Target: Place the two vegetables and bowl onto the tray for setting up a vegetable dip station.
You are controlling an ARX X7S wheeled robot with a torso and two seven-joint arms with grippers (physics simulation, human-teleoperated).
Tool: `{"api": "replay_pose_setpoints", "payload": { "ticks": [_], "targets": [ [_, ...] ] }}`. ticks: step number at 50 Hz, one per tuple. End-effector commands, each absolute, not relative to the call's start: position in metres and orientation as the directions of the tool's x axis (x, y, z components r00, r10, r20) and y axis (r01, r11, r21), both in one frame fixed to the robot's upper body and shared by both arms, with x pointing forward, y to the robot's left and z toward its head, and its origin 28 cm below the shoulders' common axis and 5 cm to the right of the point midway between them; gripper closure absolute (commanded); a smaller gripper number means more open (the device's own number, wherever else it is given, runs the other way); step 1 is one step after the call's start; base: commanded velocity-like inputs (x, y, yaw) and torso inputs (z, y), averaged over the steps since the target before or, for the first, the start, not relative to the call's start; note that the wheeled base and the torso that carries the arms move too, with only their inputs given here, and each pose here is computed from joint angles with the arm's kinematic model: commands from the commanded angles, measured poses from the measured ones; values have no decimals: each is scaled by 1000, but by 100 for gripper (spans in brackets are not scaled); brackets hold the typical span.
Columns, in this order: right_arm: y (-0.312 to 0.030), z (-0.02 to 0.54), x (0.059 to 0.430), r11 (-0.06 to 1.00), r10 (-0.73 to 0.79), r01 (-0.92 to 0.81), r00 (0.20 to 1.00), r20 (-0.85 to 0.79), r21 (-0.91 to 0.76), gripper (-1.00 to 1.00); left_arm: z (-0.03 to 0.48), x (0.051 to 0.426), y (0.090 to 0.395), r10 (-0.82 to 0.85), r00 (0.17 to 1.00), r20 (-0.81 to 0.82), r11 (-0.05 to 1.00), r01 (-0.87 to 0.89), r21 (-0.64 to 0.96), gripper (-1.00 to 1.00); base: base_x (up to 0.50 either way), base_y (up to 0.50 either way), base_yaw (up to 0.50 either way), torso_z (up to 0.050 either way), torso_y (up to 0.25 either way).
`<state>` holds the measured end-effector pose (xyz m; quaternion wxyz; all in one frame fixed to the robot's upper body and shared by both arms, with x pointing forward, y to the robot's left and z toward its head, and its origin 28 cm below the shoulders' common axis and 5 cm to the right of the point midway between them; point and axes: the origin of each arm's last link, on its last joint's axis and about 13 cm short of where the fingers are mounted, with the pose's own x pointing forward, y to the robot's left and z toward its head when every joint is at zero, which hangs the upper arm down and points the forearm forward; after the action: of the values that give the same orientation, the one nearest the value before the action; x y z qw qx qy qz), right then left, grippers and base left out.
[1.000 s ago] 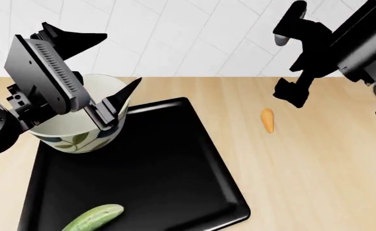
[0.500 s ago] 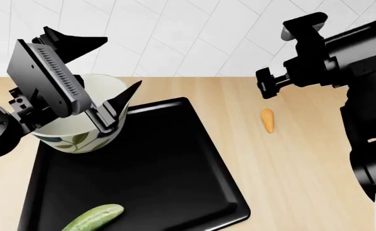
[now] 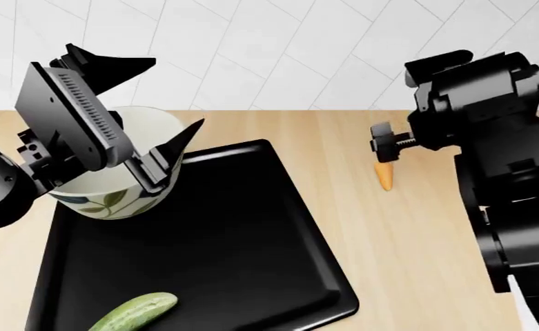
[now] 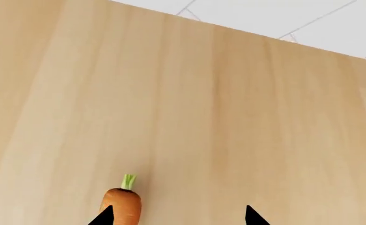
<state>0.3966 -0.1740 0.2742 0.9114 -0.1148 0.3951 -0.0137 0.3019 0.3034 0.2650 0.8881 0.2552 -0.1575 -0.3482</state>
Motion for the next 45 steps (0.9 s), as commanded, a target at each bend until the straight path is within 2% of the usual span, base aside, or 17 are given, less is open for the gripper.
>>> {"api": "replay_pose_setpoints", "payload": {
  "ticks": [1, 24, 40, 41, 45],
  "targets": [
    [-166, 267, 393, 980, -112, -58, 633, -766, -191, -100, 265, 302, 303, -699, 707, 103, 628, 539, 562, -100, 0, 0, 0, 0, 0],
    [-150, 237, 397, 989, 9, -121, 622, -783, -85, -100, 262, 301, 305, -694, 713, 102, 634, 537, 557, -100, 0, 0, 0, 0, 0],
    [-151, 223, 395, 991, -14, -98, 597, -802, -90, -100, 260, 299, 305, -690, 717, 103, 638, 534, 555, -100, 0, 0, 0, 0, 0],
    [-151, 223, 395, 991, -27, -90, 604, -797, -102, 100, 260, 299, 306, -689, 718, 104, 639, 533, 554, -100, 0, 0, 0, 0, 0],
    [-151, 225, 396, 990, -33, -84, 619, -785, -109, 100, 259, 298, 306, -687, 719, 105, 641, 532, 554, -100, 0, 0, 0, 0, 0]
  ]
}}
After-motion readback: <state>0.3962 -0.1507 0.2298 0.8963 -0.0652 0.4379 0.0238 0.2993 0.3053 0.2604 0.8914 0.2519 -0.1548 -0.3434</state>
